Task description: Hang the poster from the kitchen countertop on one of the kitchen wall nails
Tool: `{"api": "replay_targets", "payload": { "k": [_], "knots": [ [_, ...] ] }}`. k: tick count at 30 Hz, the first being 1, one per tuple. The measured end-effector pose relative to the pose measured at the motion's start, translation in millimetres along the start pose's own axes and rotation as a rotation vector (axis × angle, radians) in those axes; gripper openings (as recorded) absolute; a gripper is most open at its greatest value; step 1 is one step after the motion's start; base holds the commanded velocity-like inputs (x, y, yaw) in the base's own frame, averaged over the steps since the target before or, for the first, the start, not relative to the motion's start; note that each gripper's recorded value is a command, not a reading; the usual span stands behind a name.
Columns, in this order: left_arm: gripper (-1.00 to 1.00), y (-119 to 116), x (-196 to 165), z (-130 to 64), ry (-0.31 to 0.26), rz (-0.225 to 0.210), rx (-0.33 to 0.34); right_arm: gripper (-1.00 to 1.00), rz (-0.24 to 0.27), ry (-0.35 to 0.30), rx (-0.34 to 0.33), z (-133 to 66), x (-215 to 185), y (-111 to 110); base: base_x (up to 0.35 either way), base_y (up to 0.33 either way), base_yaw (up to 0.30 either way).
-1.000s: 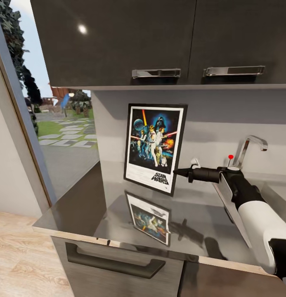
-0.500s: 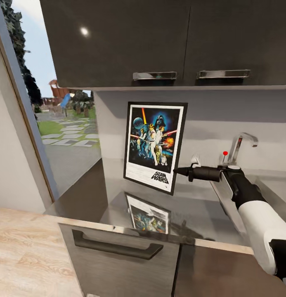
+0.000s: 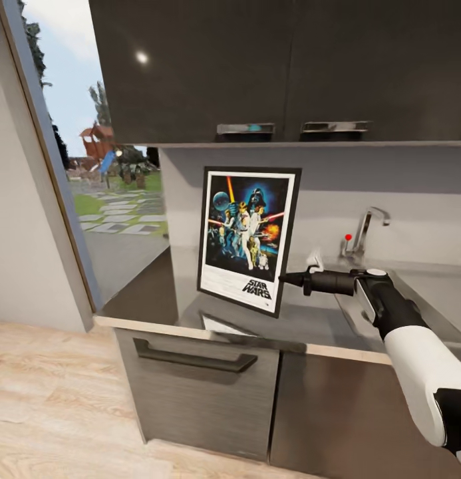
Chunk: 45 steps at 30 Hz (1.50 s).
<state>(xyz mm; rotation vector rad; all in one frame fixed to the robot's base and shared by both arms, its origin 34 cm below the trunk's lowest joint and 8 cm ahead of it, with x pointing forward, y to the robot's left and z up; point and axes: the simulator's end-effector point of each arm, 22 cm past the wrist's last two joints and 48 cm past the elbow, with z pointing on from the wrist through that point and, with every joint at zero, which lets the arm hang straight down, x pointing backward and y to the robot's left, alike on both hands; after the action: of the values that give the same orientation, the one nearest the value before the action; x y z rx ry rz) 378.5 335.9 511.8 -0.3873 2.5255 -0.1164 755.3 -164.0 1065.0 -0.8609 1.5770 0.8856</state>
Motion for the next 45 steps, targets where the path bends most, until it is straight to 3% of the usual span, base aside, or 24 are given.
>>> {"api": "replay_targets", "payload": {
  "k": [13,22,29,33,34,40,41,45],
  "knots": [
    [1.0,1,0,-0.1,0.0,0.001,0.0,-1.0,-0.004,-0.002,-0.032,0.0,0,7,-0.337,0.0,0.0],
    [1.0,1,0,-0.1,0.0,0.001,-0.001,-1.0,-0.042,-0.011,-0.092,0.9,-4,22,-0.337,0.0,0.0],
    [1.0,1,0,-0.2,0.0,0.001,0.0,-1.0,-0.006,0.016,-0.111,1.5,44,35,-0.253,0.0,0.0],
    [1.0,0,0,-0.3,-0.001,0.001,0.002,-1.0,-0.021,0.019,-0.116,0.7,65,42,-0.054,0.0,0.0],
    [1.0,0,-1,-0.3,-0.003,0.0,0.004,-1.0,-0.02,0.028,-0.12,-0.5,89,49,-0.011,0.0,0.0],
    [1.0,-1,-3,-0.3,-0.007,0.002,0.008,-1.0,0.002,0.045,-0.131,-5.1,143,67,-0.004,0.0,0.0],
    [1.0,-1,-4,-0.3,-0.009,0.004,0.008,-1.0,-0.006,0.043,-0.161,-9.9,150,77,0.0,0.0,0.0],
    [1.0,-1,-4,-2.8,-0.003,0.004,0.007,-1.0,-0.005,0.043,-0.183,-10.2,150,81,0.0,0.0,0.0]
  ]
}}
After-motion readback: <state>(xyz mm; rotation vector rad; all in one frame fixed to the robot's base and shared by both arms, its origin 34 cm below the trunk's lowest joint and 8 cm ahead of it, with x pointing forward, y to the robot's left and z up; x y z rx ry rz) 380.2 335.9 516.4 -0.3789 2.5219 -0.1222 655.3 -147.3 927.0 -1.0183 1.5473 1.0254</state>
